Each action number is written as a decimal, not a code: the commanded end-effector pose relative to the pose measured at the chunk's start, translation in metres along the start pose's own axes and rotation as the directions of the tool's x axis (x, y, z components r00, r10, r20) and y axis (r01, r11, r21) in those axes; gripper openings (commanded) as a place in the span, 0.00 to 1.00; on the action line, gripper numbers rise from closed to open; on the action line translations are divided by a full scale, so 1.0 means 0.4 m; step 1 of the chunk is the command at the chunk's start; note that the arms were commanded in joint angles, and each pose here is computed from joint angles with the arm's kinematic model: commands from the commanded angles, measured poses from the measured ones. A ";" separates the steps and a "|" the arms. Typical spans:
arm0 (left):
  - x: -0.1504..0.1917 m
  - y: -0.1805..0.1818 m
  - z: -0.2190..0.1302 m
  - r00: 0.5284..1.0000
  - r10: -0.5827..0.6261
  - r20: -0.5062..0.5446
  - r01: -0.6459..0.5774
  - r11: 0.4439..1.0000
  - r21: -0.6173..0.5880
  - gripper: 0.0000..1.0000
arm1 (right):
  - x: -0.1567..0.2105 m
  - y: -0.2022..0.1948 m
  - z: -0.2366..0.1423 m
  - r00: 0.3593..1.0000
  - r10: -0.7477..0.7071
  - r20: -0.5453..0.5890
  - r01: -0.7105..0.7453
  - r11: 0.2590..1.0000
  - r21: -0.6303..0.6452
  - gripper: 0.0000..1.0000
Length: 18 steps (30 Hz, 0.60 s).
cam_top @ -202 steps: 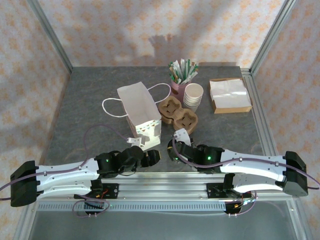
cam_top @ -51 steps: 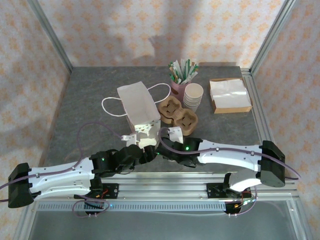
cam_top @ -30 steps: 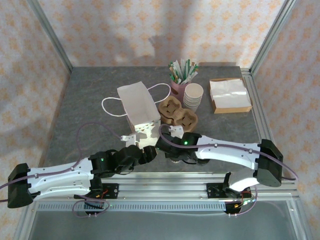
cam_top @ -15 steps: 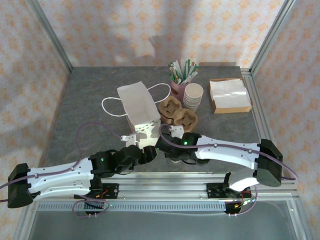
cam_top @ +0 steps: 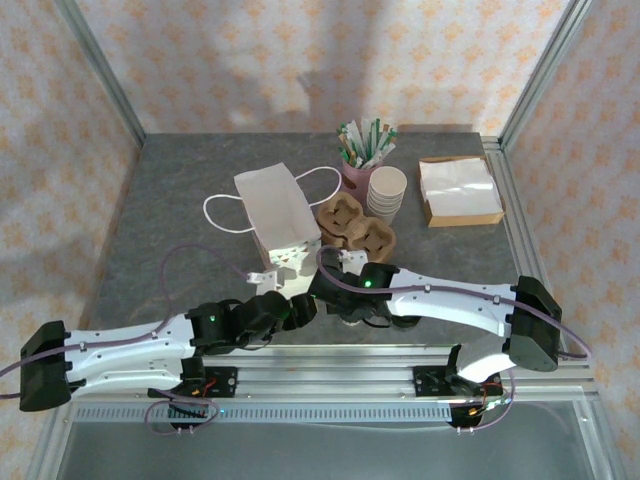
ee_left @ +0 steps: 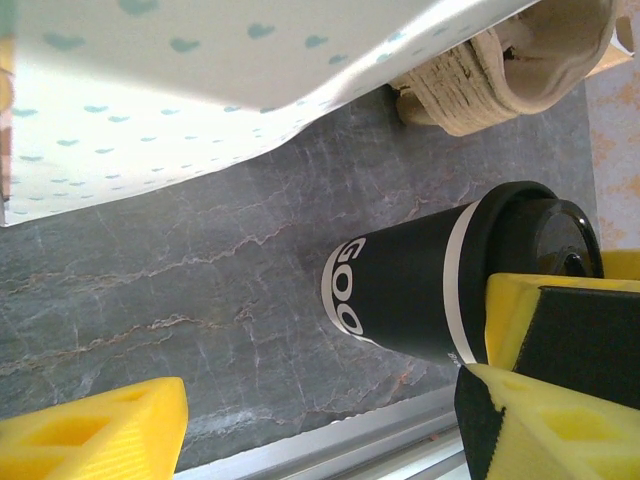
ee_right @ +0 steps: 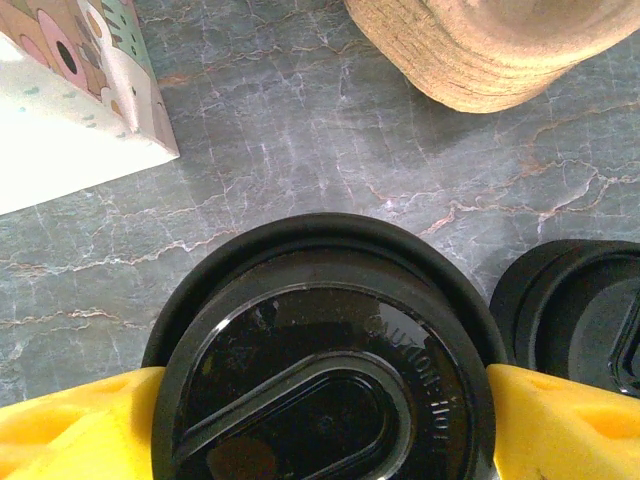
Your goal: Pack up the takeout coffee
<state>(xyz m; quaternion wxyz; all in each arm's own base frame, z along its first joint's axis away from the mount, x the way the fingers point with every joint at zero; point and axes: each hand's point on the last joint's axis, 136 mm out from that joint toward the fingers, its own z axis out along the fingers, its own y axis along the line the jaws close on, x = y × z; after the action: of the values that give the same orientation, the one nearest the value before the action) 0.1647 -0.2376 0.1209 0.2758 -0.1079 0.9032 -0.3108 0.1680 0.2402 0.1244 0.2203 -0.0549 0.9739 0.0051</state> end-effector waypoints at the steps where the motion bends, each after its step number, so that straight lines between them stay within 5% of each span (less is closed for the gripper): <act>1: -0.010 -0.028 0.000 1.000 -0.019 0.018 0.019 1.000 0.025 0.72 | 0.000 -0.027 -0.015 1.000 0.014 -0.005 -0.014 1.000 0.026 0.83; 18: -0.018 -0.055 -0.004 1.000 -0.004 0.022 0.004 0.999 0.040 0.67 | -0.045 -0.026 -0.082 0.997 0.046 0.063 -0.043 0.998 -0.048 0.81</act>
<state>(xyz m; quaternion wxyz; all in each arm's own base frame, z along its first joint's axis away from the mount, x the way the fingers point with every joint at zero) 0.1663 -0.2433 0.1225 0.2751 -0.1064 0.9026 -0.3134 0.1658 0.2339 0.1397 0.2276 -0.0484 0.9723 0.0204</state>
